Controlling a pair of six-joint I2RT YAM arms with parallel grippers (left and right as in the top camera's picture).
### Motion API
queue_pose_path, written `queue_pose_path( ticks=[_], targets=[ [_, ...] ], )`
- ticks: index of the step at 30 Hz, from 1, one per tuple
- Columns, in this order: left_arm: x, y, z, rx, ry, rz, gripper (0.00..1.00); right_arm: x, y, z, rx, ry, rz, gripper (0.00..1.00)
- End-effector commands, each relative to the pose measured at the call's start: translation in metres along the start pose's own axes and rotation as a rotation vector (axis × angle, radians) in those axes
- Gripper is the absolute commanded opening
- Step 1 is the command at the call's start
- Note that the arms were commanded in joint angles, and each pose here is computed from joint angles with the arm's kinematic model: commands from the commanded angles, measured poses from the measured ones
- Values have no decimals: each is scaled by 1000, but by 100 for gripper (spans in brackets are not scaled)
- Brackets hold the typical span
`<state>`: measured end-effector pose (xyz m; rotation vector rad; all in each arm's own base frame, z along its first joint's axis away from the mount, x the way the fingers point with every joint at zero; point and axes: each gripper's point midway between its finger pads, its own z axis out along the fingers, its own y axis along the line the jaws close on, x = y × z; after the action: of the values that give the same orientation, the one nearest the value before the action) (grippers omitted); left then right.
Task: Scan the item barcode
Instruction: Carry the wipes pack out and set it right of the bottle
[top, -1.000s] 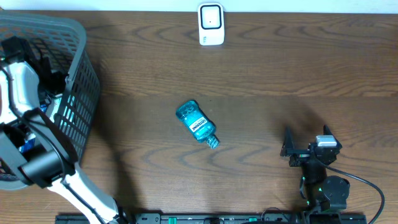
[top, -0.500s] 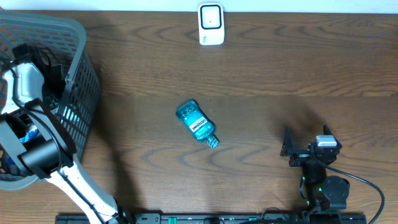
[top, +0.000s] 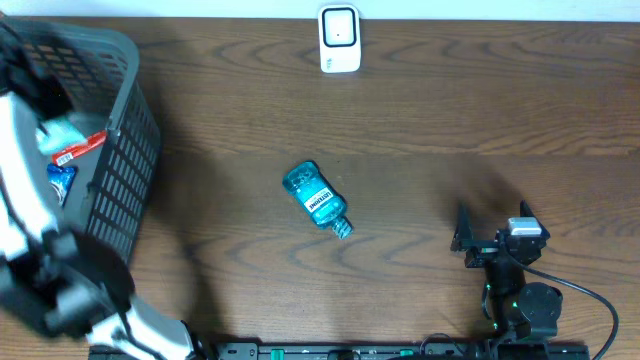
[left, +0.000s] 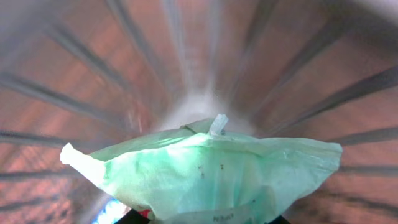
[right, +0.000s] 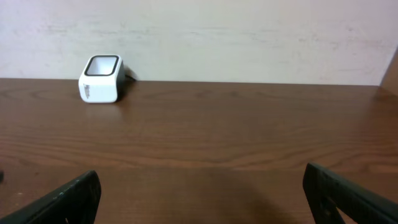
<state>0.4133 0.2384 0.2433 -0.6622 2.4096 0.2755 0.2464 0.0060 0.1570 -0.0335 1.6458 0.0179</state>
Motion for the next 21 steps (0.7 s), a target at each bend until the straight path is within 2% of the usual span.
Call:
queue_pose_path(
  ticks=[1, 5, 9, 12, 14, 21],
  targets=[
    [-56, -52, -142, 271, -353, -26, 27, 1, 0, 0, 1, 0, 9, 99],
    [-53, -140, -234, 615, -492, 83, 27, 1, 0, 0, 2, 0, 9, 99],
    [-8, -238, -262, 830, -421, 248, 28, 1, 0, 0, 1, 0, 9, 99],
    [41, -304, -249, 901, -288, 363, 28, 1, 0, 0, 1, 0, 9, 99],
    [78, -342, -226, 888, -181, 439, 27, 1, 0, 0, 1, 0, 9, 99],
    [191, -431, -139, 797, 111, 615, 27, 1, 0, 0, 1, 0, 9, 99]
  ],
)
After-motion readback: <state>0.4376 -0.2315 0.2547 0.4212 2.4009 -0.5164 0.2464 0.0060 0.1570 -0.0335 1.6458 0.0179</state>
